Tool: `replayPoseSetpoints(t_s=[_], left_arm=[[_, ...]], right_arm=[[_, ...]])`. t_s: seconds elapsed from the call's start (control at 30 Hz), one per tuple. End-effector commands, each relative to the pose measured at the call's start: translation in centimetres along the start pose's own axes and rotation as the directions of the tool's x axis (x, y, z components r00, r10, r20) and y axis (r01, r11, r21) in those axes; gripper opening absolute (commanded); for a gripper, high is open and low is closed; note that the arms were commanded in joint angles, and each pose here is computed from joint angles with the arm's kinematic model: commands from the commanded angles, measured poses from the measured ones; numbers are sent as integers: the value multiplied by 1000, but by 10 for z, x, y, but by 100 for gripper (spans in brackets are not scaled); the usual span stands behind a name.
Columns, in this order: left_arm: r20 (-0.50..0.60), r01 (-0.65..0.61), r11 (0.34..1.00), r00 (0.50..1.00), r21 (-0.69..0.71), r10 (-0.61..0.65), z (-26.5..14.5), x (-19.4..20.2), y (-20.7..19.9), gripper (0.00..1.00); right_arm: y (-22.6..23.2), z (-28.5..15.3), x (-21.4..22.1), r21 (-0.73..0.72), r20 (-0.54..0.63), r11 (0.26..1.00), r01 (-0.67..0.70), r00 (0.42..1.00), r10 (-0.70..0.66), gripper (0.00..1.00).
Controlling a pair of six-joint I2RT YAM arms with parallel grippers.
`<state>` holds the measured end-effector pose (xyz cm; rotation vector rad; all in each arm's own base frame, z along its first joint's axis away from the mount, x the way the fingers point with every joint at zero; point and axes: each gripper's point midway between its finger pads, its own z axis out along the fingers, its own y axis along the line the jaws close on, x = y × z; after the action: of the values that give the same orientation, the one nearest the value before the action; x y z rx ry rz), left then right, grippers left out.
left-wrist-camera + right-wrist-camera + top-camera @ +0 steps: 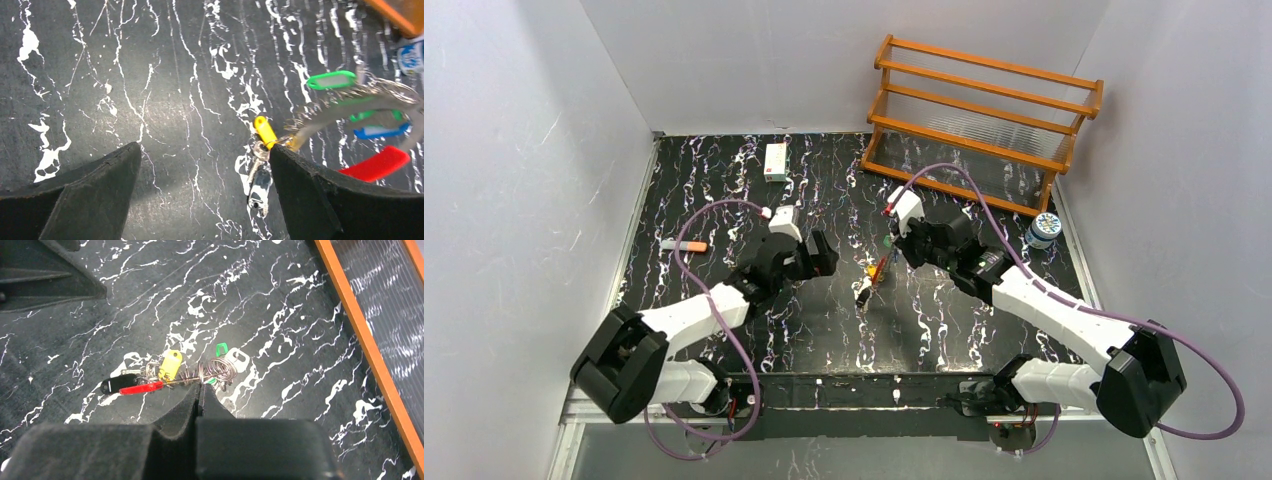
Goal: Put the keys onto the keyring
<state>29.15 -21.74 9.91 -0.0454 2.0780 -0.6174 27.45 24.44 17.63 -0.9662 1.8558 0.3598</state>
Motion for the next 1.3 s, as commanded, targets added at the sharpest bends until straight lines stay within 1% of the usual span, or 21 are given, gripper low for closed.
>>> replayPoseSetpoints(t_s=[0.0, 0.03, 0.1, 0.23, 0.3, 0.33, 0.47, 0.63, 0.77, 0.87, 0.97, 1.03, 1.1, 1.13, 1.23, 1.27], left_arm=[[-150, -22, 981, 989, -195, -7, 3, 15, 25, 98], [-192, -49, 977, 981, -207, 9, 3, 18, 26, 98], [-241, -87, 978, 970, -188, 40, 8, 19, 20, 98], [-261, -109, 984, 963, -138, 70, 16, 13, 6, 98], [-251, -105, 987, 965, -124, 71, 17, 7, 1, 98], [-242, -103, 987, 968, -120, 72, 16, 4, -1, 98], [-205, -112, 989, 975, -93, 91, 8, -7, -6, 98], [-64, -105, 994, 993, -22, 103, -12, -31, -15, 98], [33, -98, 995, 995, 13, 97, -26, -43, -17, 98], [58, -91, 995, 994, 26, 89, -32, -44, -17, 98], [46, -92, 995, 995, 39, 90, -33, -39, -17, 98], [37, -97, 993, 995, 61, 95, -33, -36, -19, 98], [37, -93, 992, 995, 85, 90, -33, -33, -22, 98], [41, -87, 992, 996, 94, 84, -33, -32, -23, 98], [53, -69, 992, 997, 109, 63, -33, -31, -25, 98], [55, -65, 992, 997, 112, 59, -32, -31, -25, 98]], right_arm=[[-16, -6, -15, 81, 81, 994, -68, 995, 61, 1], [-15, -5, -13, 76, 79, 994, -77, 994, 71, 1], [-12, 0, -6, 53, 67, 994, -93, 994, 89, 1], [-6, 13, 12, 19, 10, 991, -130, 992, 130, 1], [-10, 21, 12, 25, 15, 989, -145, 989, 144, 1], [-5, 25, 12, -1, 11, 988, -152, 988, 152, 1], [-4, 41, 13, -20, 1, 985, -170, 985, 170, 1], [-6, 62, 10, -30, 9, 980, -195, 981, 195, 1], [-12, 76, -1, -27, 48, 977, -210, 976, 211, 1], [-17, 86, -9, -23, 73, 977, -210, 975, 211, 1], [-25, 92, -18, -16, 89, 979, -205, 975, 205, 1], [-29, 94, -23, -9, 97, 980, -198, 975, 198, 5], [-35, 93, -28, -4, 112, 980, -200, 973, 199, 13], [-37, 92, -30, -3, 119, 980, -201, 973, 200, 22], [-45, 90, -30, 12, 127, 977, -211, 970, 208, 57], [-47, 89, -29, 15, 128, 976, -217, 969, 213, 66]])
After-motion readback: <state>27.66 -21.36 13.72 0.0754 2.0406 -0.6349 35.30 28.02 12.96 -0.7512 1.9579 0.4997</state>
